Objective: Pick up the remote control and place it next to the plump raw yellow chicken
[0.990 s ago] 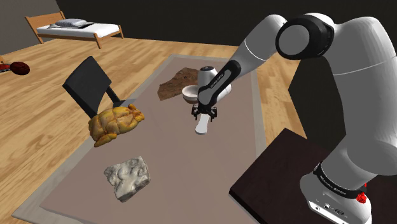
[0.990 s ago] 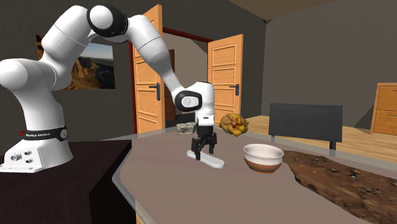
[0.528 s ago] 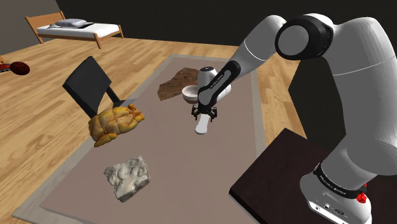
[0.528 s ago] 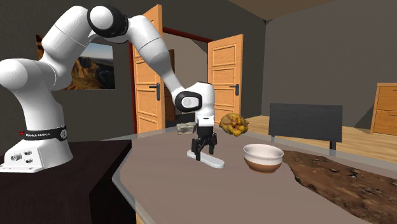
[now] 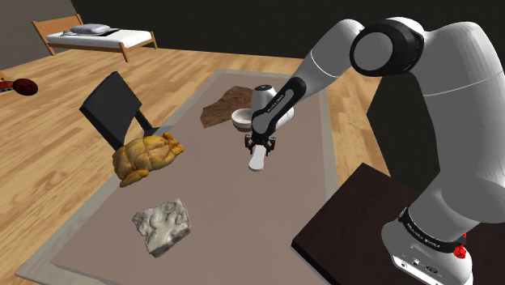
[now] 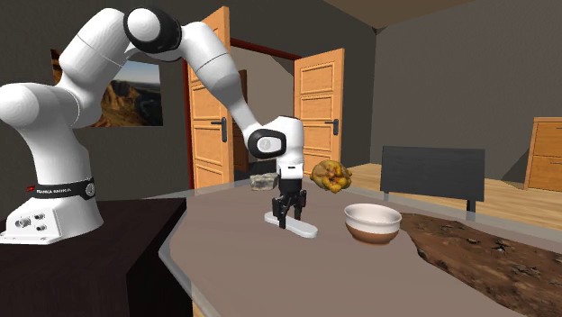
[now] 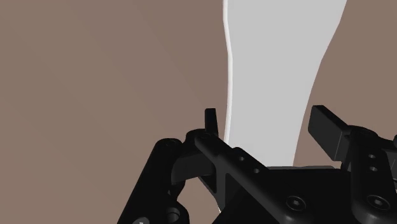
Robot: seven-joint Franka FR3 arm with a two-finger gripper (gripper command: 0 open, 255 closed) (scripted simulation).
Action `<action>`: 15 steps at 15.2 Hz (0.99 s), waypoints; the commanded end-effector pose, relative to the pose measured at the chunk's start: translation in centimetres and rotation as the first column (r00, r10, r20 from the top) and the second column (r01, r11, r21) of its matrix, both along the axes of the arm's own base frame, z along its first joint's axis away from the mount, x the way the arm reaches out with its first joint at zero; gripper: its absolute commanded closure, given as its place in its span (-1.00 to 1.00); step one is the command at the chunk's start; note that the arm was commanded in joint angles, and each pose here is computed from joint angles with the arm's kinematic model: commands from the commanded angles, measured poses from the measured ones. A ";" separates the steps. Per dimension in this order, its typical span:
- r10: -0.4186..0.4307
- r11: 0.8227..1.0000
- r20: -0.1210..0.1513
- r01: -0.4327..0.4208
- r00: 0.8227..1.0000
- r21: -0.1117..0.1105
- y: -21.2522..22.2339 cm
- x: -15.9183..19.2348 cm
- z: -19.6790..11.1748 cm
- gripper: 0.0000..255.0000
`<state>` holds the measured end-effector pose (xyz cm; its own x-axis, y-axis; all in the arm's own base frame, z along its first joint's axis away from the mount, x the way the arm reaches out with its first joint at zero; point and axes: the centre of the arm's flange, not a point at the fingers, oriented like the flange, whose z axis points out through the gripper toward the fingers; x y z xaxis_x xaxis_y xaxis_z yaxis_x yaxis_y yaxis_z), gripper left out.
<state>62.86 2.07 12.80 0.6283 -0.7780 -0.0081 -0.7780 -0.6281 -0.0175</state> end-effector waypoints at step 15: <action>0.000 1.000 0.000 0.000 1.000 0.000 0.0 0.0 6.8 1.00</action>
